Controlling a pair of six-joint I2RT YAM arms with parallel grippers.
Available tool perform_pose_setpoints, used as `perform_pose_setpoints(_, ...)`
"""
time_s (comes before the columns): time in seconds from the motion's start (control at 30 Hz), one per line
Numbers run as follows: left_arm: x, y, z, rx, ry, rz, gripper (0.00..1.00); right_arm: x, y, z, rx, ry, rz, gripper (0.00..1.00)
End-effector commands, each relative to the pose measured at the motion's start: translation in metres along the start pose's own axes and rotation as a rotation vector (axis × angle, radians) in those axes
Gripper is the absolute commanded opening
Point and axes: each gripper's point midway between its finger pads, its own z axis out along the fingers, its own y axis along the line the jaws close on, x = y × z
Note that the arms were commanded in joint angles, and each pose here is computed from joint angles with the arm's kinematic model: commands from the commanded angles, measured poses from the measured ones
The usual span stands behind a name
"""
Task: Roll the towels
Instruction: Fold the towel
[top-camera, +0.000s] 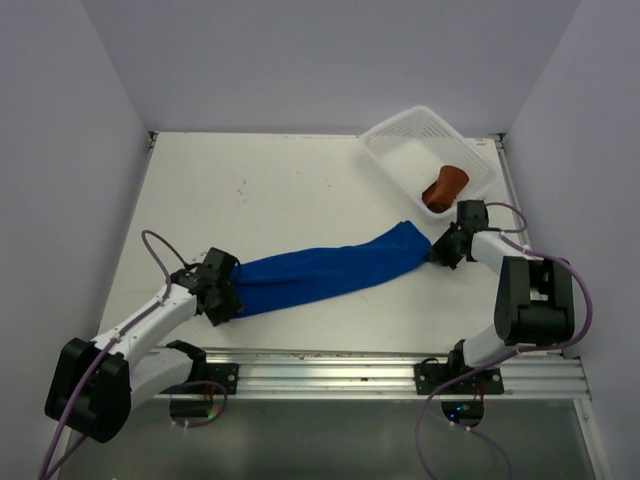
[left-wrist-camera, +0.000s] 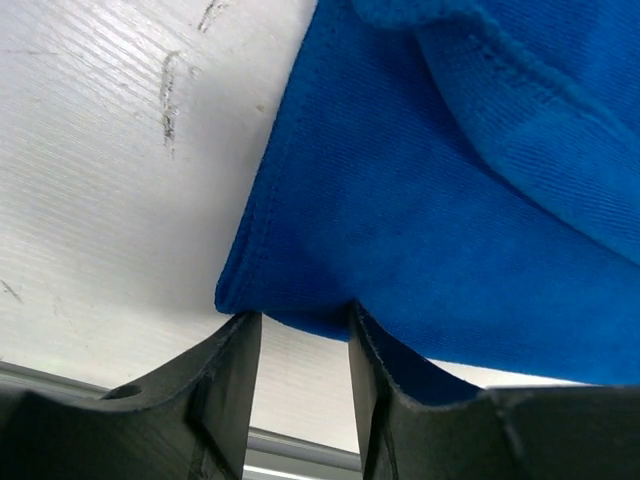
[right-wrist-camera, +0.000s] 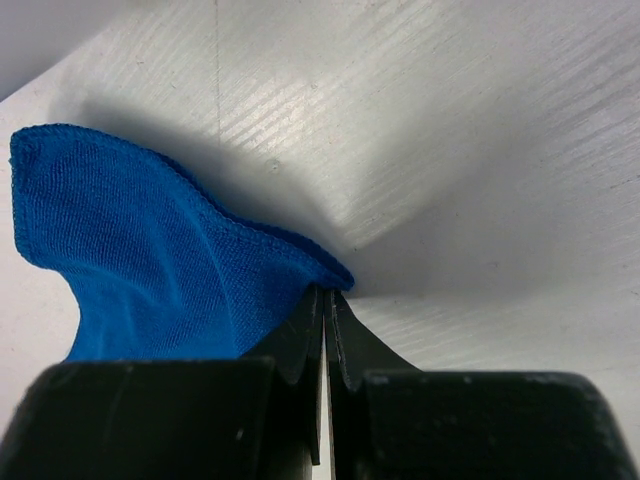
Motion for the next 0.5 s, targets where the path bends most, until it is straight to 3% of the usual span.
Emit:
perform_pose_setpoints(0.0,-0.021,-0.009,0.001,-0.010,-0.086,-0.024,0.43,0.000,0.000,-0.003,-0.025,-0.008,0.007,0.00)
perform_pose_setpoints(0.37,-0.066,-0.048,-0.018,0.049,-0.214,-0.042,0.03,0.004,-0.002,-0.021,-0.049,-0.030,-0.018,0.00)
perform_pose_setpoints(0.47,-0.089,-0.063,-0.028,0.085,-0.257,-0.046,0.00,-0.007,0.005,-0.042,-0.067,-0.085,-0.022,0.00)
